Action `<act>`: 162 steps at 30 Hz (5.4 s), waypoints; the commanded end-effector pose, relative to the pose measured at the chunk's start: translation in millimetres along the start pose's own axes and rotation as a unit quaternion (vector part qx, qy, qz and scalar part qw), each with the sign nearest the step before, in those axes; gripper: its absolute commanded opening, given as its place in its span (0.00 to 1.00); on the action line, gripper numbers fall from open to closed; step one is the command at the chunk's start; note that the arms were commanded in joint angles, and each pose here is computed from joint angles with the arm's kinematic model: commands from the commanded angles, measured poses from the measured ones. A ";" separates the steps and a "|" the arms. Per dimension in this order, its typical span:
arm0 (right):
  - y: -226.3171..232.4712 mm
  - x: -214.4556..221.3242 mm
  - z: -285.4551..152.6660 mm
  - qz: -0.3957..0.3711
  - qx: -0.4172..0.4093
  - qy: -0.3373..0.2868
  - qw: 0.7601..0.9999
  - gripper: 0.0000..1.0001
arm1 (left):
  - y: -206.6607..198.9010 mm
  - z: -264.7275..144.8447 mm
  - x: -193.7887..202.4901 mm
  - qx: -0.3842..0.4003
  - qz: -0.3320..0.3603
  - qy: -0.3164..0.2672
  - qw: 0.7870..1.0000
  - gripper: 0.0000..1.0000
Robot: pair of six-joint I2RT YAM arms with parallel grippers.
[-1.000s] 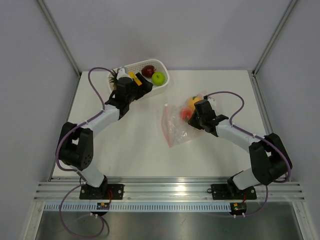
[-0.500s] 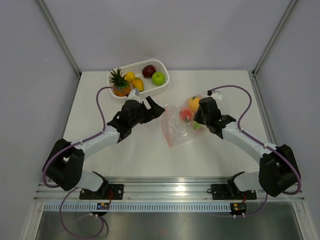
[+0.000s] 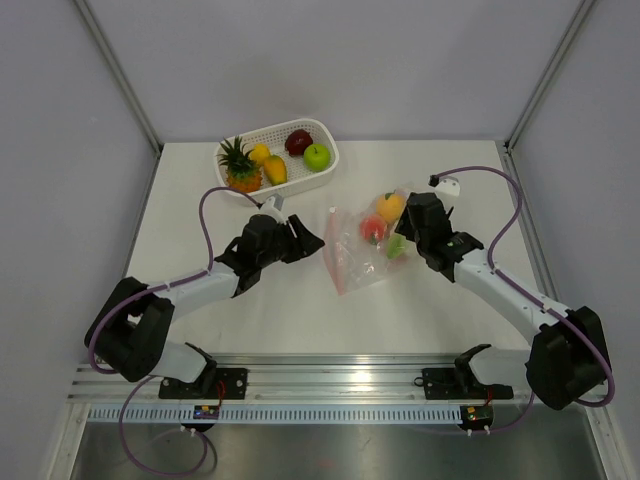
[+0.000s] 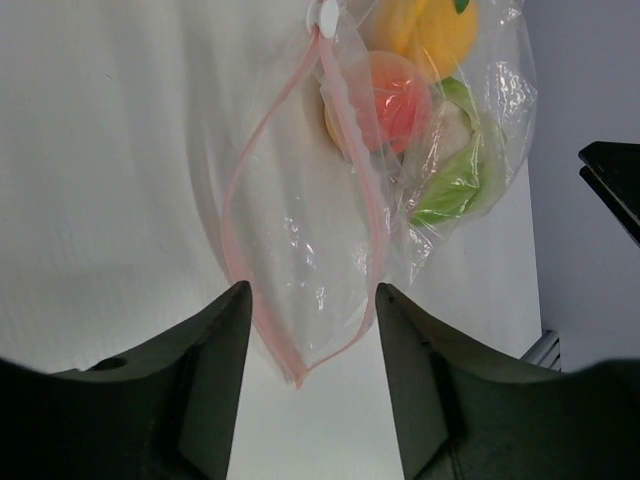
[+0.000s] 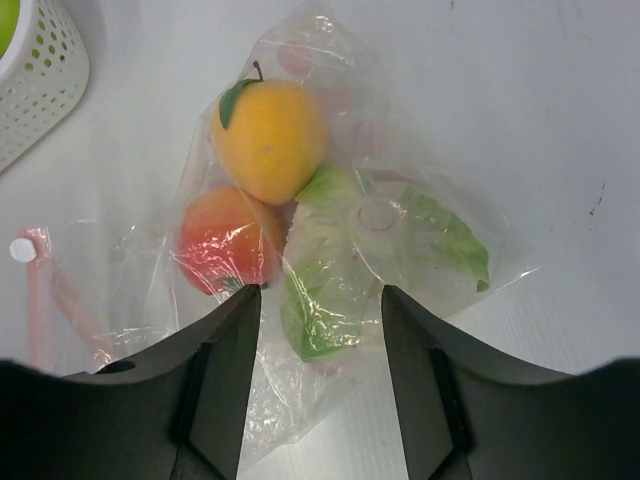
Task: Open the zip-top bag and remove the fake food
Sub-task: Pick up the fake fruit from the zipper food storage bag.
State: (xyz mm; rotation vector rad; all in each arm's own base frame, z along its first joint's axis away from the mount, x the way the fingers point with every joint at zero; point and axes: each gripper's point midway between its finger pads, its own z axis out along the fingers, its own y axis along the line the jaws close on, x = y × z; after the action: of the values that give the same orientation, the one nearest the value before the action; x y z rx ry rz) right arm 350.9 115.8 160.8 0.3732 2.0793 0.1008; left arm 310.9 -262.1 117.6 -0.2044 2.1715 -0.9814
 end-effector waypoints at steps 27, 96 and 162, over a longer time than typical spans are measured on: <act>-26.9 -7.9 82.2 0.017 0.037 0.029 0.999 0.76 | -10.7 39.4 20.7 0.047 -0.008 0.068 0.997 0.45; 41.1 33.3 40.8 -0.029 -0.082 0.088 0.992 0.52 | -12.4 64.3 28.6 0.082 -0.003 0.081 0.993 0.77; 52.3 78.3 66.0 0.058 -0.089 0.151 0.983 0.14 | -6.5 53.6 2.7 0.059 0.015 0.034 0.998 0.63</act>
State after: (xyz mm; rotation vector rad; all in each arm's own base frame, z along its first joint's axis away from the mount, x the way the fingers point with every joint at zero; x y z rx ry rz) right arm 385.3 207.6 73.0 0.2667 2.3417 0.4695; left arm 333.8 -298.1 68.2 -0.1069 2.2750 -1.0798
